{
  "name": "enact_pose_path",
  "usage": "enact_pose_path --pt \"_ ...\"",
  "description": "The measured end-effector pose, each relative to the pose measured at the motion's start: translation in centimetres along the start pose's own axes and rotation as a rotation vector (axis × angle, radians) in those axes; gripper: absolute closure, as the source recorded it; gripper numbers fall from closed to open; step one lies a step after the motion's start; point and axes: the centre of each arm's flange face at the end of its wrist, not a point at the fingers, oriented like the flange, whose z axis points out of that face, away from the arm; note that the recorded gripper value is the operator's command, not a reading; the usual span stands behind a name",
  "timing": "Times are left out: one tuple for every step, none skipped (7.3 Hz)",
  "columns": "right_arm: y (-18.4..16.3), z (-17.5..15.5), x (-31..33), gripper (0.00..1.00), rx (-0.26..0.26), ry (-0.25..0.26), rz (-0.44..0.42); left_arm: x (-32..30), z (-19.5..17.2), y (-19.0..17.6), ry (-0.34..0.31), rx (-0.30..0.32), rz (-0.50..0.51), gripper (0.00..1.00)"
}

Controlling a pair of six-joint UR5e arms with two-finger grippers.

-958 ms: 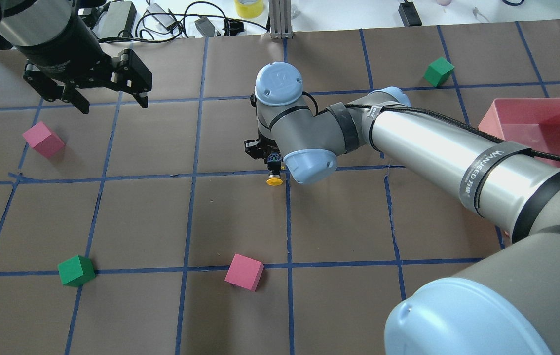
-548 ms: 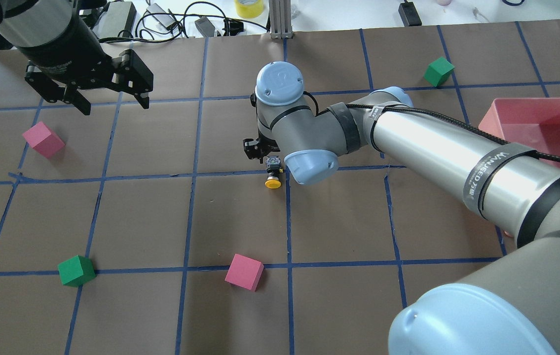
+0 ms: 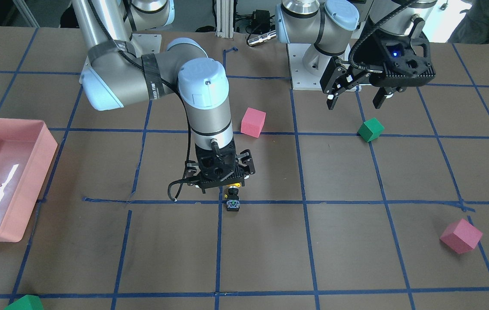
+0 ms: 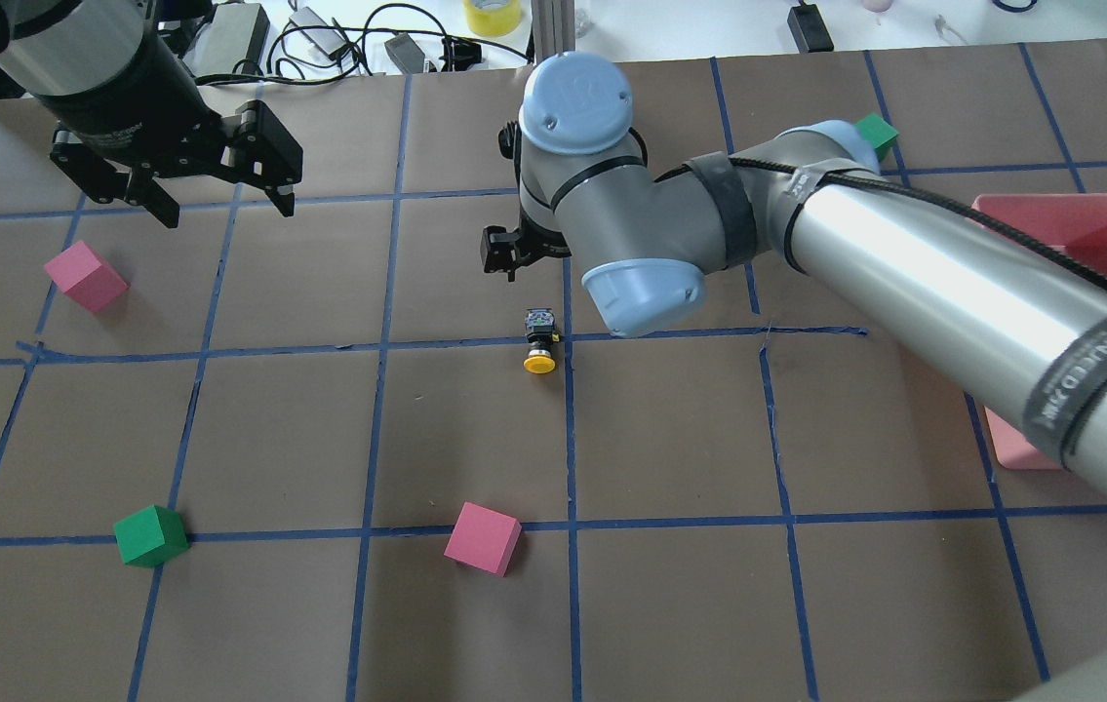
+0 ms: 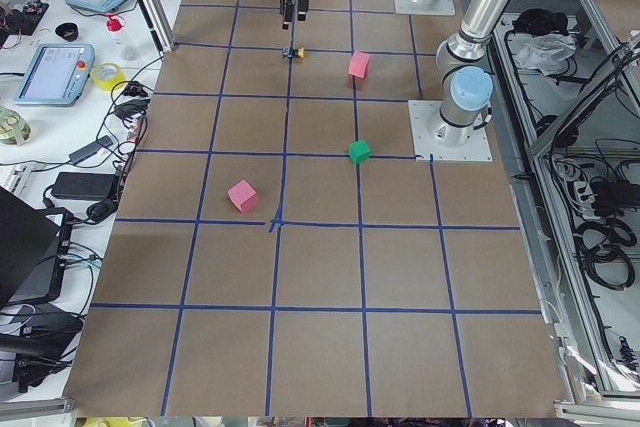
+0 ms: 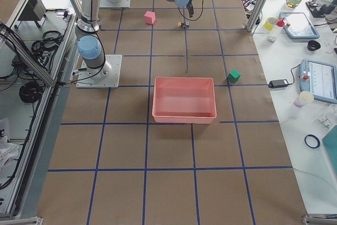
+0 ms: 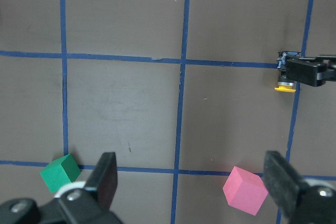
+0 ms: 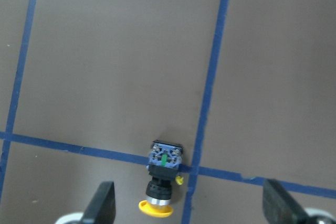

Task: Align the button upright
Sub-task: 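Carry the button to the table center and set it down, then open and raise the right gripper away from the button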

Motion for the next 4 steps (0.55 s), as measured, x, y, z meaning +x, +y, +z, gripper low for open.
enact_pose_path --pt "-0.5 -5.2 4.6 0.0 -0.041 0.015 0.046 0.0 -0.2 -0.3 -0.002 0.016 0.002 0.0" --pt "-0.5 -10.2 9.3 0.0 -0.089 0.03 0.085 0.0 -0.1 -0.6 -0.002 0.026 0.002 0.0" --pt "0.0 -15.1 12.7 0.0 -0.134 0.038 0.119 0.1 0.0 -0.9 0.0 0.039 -0.002 0.0" --pt "0.6 -19.5 14.4 0.0 -0.154 0.04 0.143 0.2 -0.2 -1.2 0.003 0.066 -0.003 0.0"
